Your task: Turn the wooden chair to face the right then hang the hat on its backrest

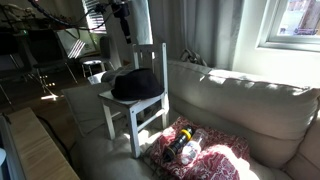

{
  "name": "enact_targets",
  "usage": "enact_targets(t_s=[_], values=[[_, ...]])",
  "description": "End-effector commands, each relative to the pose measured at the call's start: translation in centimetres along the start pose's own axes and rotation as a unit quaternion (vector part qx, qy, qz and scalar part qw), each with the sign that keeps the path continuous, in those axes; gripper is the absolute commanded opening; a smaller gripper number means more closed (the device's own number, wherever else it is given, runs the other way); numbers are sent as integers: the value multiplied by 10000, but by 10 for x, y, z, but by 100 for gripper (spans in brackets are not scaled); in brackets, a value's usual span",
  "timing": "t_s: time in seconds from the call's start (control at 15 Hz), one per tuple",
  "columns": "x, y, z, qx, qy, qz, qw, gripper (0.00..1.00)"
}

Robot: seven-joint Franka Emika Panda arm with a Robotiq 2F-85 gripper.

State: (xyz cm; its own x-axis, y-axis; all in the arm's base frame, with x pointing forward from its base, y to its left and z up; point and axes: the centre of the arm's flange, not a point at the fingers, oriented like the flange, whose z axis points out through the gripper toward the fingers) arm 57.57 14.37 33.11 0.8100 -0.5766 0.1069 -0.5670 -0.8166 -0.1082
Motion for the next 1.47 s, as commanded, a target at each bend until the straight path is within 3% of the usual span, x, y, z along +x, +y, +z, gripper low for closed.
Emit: enact_targets(t_s=[0.0, 0.67, 1.13, 1.4], values=[[6, -17, 10, -160, 122, 655, 9976, 100], [13, -97, 42, -298, 108, 2040, 9785, 100], [55, -104, 62, 74, 201, 2837, 9587, 100], [62, -108, 86, -69, 27, 3103, 9506, 100]])
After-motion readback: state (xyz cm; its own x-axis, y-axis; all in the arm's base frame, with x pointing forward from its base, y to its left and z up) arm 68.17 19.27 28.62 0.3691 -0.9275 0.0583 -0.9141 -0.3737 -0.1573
